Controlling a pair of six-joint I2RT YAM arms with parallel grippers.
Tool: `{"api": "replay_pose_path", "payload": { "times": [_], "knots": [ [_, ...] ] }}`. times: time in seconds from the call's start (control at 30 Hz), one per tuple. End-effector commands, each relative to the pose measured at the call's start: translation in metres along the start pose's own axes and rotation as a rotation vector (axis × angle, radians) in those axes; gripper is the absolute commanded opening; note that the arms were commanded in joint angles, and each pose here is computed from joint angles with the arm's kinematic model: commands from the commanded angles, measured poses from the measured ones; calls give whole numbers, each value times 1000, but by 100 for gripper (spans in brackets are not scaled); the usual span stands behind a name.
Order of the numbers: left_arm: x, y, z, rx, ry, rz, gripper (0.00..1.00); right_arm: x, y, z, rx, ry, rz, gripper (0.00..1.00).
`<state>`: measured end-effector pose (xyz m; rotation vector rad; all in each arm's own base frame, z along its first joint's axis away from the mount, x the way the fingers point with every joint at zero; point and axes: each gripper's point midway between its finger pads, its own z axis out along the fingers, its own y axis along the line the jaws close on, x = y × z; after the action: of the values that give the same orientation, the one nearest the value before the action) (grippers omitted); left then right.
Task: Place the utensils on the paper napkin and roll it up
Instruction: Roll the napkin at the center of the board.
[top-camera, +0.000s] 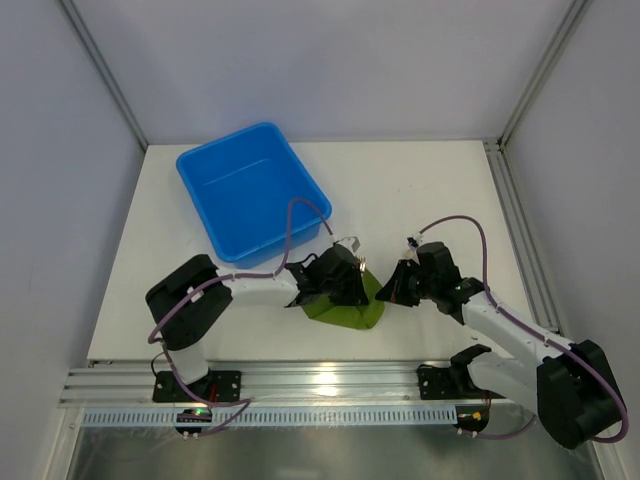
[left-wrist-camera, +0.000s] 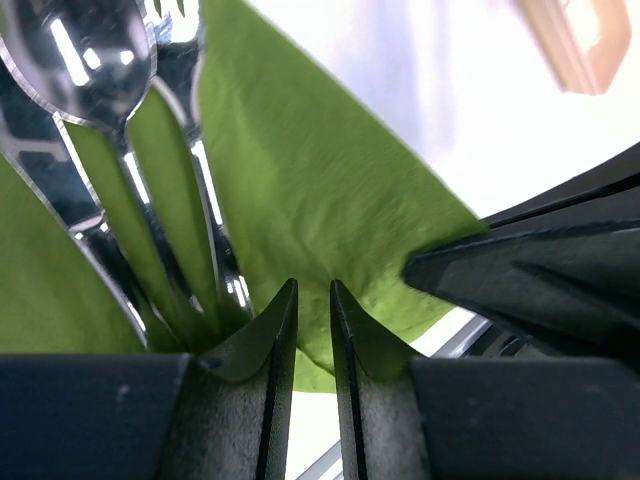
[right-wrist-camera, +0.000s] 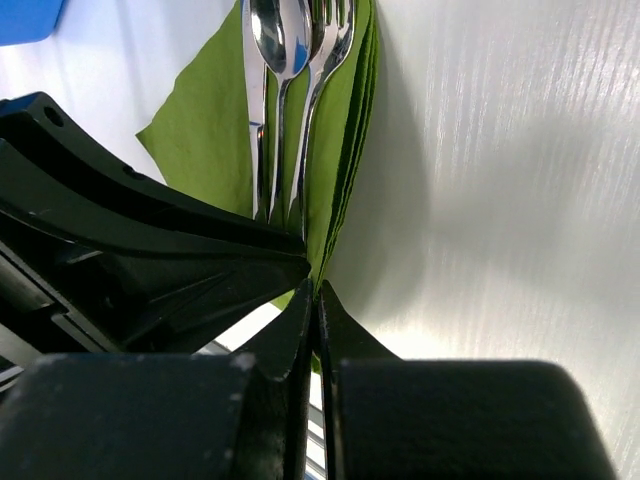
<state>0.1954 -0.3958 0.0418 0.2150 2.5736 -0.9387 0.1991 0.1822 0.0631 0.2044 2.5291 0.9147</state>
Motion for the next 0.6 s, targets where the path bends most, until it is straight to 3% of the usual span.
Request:
{"api": "replay_pose_path", "payload": {
  "times": [0.0,0.27,0.57],
  "knots": [
    [-17,-15,1,18,-40,42,20,-11,6,-2,6,-24,-51,4],
    [-15,-14,-9,18,-42,45,21,-9,-3,0,37,-24,-49,4],
    [3,-17,-53,114,-53,9,22,-7,-7,3,49,-18,-49,4]
  ]
}}
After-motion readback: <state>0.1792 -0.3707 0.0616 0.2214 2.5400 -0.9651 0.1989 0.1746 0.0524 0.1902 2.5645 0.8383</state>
